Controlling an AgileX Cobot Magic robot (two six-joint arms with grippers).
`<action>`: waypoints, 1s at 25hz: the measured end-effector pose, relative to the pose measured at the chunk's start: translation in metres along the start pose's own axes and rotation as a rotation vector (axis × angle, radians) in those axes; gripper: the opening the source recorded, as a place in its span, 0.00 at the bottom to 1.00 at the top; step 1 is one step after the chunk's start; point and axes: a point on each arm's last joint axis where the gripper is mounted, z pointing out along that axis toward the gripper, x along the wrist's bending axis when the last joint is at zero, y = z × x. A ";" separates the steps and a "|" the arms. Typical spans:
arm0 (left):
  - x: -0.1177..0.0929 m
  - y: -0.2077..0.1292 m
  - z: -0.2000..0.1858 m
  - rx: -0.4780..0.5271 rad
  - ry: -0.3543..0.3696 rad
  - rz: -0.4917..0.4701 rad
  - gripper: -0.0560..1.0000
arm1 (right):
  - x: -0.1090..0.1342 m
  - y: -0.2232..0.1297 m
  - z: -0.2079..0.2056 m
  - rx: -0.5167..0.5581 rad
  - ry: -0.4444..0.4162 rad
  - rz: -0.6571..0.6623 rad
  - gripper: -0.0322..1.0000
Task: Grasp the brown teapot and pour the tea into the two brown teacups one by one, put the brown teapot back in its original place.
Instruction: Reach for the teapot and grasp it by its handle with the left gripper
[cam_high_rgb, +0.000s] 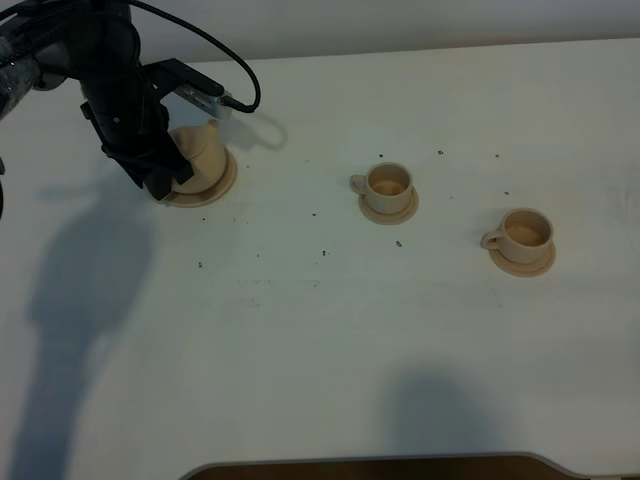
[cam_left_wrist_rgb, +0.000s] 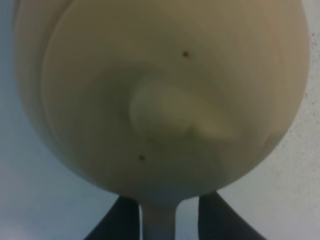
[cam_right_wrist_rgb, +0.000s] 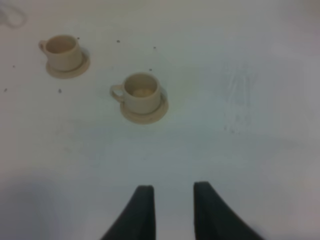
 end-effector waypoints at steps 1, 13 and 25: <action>0.000 0.000 -0.002 -0.001 0.006 -0.001 0.33 | 0.000 0.000 0.000 0.000 0.000 0.000 0.24; 0.000 -0.001 -0.009 -0.014 0.017 -0.016 0.28 | 0.000 0.000 0.000 0.000 0.000 0.000 0.24; -0.001 0.000 -0.009 -0.026 -0.004 -0.021 0.24 | 0.000 0.000 0.000 0.000 0.000 0.000 0.24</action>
